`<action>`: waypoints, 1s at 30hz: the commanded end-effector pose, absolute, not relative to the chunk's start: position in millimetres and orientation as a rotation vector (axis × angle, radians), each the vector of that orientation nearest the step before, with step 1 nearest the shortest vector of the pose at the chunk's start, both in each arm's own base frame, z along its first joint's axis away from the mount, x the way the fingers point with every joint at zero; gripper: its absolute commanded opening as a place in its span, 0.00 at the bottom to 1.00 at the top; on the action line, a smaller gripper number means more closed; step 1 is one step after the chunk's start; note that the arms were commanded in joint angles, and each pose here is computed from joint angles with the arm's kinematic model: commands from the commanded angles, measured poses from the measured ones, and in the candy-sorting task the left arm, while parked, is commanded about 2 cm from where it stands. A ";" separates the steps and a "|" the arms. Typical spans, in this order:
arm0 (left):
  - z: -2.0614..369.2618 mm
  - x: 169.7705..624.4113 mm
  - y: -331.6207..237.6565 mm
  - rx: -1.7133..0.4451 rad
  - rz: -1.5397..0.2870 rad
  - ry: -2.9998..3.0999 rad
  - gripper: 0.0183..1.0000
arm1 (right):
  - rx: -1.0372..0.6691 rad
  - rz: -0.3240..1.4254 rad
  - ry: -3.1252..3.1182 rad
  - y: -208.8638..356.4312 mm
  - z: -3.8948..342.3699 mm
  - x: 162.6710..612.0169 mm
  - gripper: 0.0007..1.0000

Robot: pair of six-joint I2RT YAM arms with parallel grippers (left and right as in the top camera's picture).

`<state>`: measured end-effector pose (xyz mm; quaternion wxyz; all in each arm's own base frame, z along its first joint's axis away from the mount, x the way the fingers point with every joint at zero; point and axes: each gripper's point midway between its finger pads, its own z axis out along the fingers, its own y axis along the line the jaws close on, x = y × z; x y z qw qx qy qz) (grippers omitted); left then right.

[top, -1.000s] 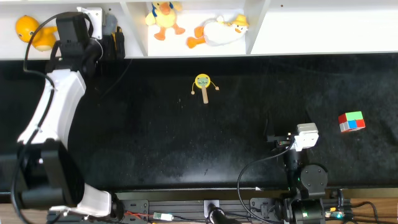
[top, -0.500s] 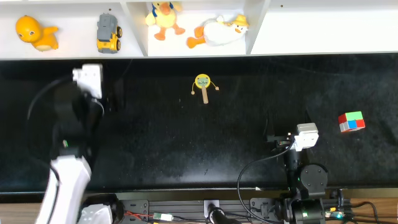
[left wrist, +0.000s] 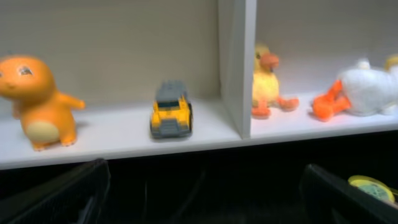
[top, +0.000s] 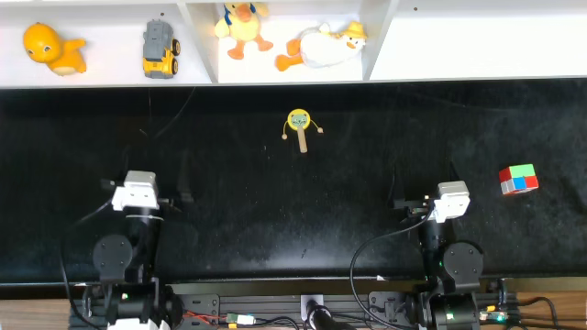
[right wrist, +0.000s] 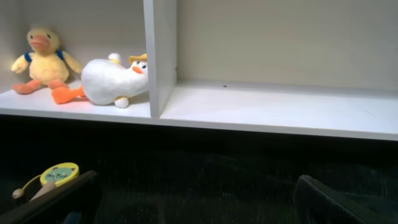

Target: Store Toys

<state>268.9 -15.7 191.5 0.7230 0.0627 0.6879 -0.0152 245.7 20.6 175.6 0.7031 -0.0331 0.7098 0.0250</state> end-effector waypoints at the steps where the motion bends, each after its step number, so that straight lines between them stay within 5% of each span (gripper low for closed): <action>1: 189.9 258.5 -22.0 0.170 -0.040 1.514 1.00 | -0.073 0.066 1.580 21.5 172.0 245.9 1.00; 8: 153.4 244.8 -22.5 0.167 -0.058 1.653 1.00 | -0.073 0.065 1.580 21.4 172.0 245.9 1.00; 30: 159.9 243.4 -31.2 0.199 -0.081 1.622 1.00 | -0.073 0.066 1.580 21.5 172.0 245.9 1.00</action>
